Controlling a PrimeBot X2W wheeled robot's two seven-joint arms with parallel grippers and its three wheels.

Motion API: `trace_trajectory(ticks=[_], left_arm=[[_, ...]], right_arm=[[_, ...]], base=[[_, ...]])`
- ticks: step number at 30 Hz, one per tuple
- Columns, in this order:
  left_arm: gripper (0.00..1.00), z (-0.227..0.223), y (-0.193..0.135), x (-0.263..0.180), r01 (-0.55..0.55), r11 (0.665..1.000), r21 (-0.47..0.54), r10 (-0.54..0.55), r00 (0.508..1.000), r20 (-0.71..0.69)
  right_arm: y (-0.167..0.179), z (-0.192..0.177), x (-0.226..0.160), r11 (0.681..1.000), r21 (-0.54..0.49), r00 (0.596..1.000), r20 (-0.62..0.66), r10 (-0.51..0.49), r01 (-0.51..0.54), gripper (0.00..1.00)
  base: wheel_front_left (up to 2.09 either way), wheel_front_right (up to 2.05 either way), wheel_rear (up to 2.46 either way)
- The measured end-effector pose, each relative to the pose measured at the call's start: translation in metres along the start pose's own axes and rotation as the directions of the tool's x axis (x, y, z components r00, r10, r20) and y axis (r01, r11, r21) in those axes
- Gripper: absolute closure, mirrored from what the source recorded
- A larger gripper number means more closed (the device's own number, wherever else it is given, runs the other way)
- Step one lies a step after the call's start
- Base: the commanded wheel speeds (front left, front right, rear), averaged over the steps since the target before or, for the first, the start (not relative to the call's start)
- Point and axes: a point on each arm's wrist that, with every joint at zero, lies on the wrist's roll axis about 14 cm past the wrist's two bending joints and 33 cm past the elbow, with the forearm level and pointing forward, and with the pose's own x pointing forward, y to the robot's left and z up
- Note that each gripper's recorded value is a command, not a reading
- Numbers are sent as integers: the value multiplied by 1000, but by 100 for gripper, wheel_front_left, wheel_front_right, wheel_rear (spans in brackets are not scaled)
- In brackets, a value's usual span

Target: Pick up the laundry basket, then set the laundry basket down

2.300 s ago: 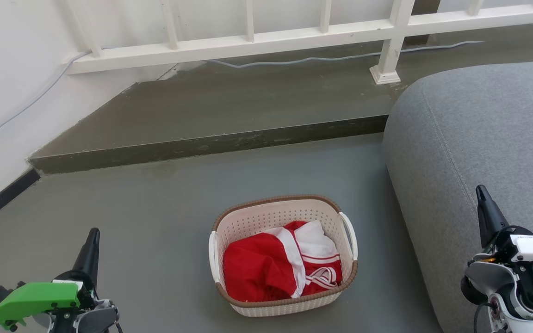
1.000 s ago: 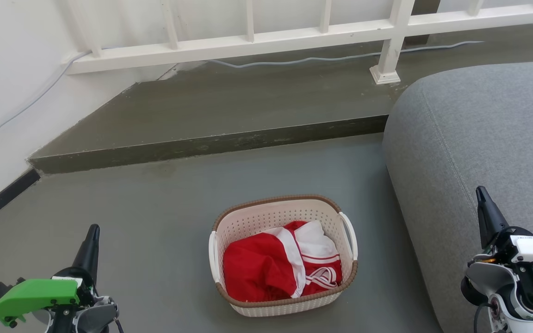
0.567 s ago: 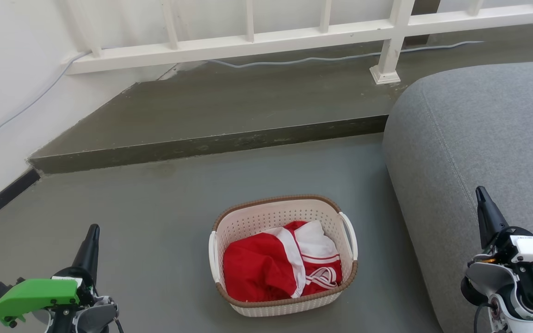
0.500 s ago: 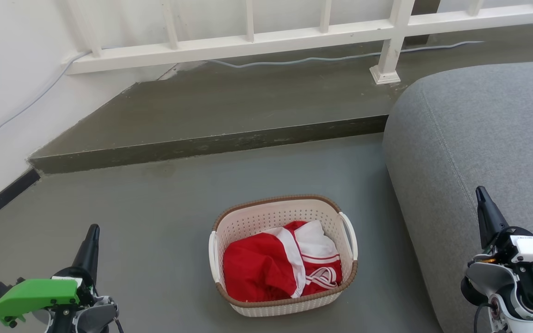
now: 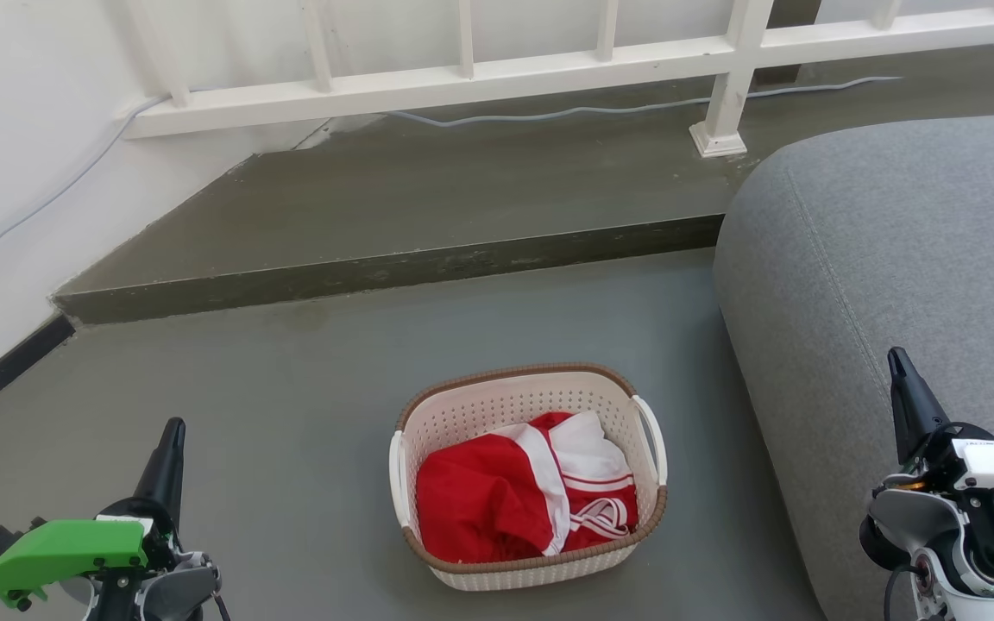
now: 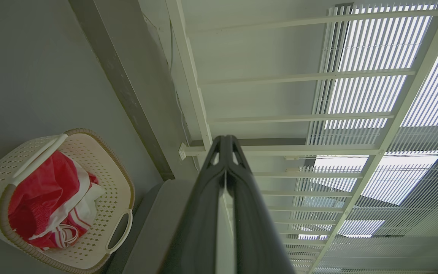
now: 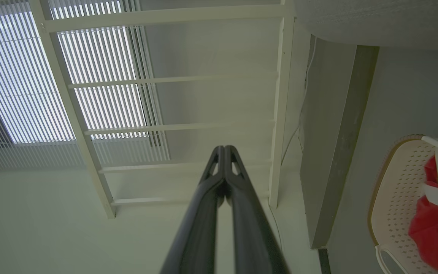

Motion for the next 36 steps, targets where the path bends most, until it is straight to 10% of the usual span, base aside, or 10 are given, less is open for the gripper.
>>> trace_trajectory(ticks=[36], left_arm=[[100, 1, 0, 0, 1, 1000, -1, -1, 1000, 3]], right_arm=[[0, 1, 0, 1000, 1, 1000, 3, 1, -1, 100]], base=[[0, 0, 0]])
